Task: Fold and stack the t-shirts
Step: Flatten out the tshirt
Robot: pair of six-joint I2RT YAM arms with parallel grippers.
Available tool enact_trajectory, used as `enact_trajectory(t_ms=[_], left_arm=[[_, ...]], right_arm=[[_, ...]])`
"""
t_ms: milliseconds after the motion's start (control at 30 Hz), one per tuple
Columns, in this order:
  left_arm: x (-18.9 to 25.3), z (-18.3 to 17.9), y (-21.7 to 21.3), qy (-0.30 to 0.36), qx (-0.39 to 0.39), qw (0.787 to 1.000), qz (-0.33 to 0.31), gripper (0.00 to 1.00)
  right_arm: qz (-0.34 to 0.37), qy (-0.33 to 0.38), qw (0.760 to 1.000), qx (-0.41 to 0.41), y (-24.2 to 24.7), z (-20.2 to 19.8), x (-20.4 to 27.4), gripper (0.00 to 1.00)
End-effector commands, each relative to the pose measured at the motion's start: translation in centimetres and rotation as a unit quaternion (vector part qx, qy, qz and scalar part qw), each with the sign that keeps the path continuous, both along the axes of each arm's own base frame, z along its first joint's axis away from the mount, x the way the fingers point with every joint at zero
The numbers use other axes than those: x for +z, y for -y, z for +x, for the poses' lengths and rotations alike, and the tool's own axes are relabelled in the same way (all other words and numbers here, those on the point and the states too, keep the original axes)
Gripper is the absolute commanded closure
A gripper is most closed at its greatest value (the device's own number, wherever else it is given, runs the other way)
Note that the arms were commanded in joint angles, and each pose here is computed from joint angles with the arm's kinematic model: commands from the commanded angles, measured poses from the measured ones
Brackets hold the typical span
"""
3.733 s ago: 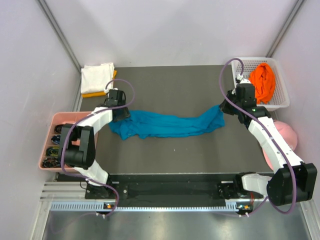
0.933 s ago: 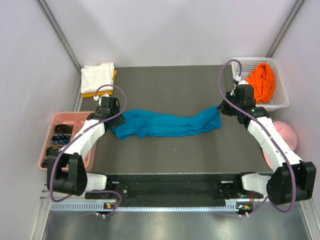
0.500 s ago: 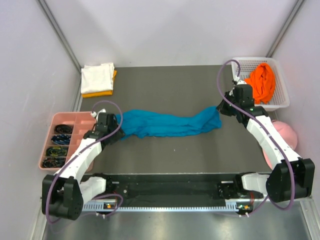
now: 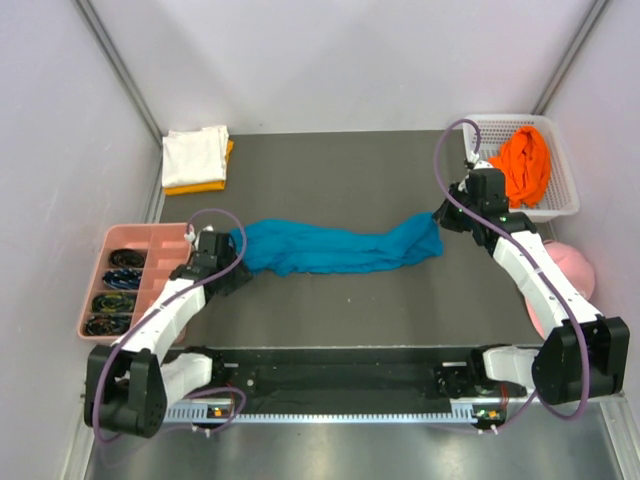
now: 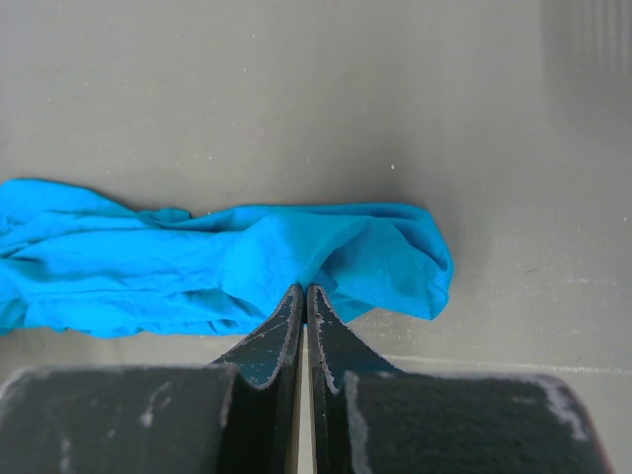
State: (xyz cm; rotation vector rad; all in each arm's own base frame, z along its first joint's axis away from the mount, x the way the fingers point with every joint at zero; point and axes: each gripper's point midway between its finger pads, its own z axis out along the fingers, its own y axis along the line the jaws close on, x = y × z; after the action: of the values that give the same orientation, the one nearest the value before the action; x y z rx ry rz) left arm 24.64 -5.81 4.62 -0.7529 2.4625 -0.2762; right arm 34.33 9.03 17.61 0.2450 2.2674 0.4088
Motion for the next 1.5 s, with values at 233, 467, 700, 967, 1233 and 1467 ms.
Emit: enact_trajectory(t_ms=[233, 467, 700, 967, 1233, 1467], left_arm=[[8.1, 5.6, -2.3, 0.128, 0.036, 0.989, 0.061, 0.50], [5.6, 6.8, -2.6, 0.112, 0.043, 0.990, 0.075, 0.50], [1.4, 5.1, -2.0, 0.063, 0.039, 0.996, 0.057, 0.51], [-0.4, 1.1, -1.5, 0.036, 0.040, 0.998, 0.025, 0.53], [2.4, 2.0, -1.6, 0.068, 0.048, 0.996, 0.025, 0.53], [6.2, 4.1, -2.0, 0.104, 0.044, 0.993, 0.042, 0.52]], right_arm=[[0.006, 0.020, 1.000, 0.001, -0.2, 0.5, 1.0, 1.00], [0.000, 0.018, 1.000, 0.000, 0.0, 0.5, 0.8, 1.00], [-0.003, 0.018, 1.000, -0.001, 0.1, 0.5, 0.8, 1.00], [0.004, 0.017, 1.000, 0.002, -0.2, 0.6, 0.6, 1.00], [0.008, 0.018, 1.000, 0.005, -0.4, 0.6, 0.9, 1.00], [0.008, 0.018, 1.000, 0.004, -0.3, 0.5, 0.8, 1.00]])
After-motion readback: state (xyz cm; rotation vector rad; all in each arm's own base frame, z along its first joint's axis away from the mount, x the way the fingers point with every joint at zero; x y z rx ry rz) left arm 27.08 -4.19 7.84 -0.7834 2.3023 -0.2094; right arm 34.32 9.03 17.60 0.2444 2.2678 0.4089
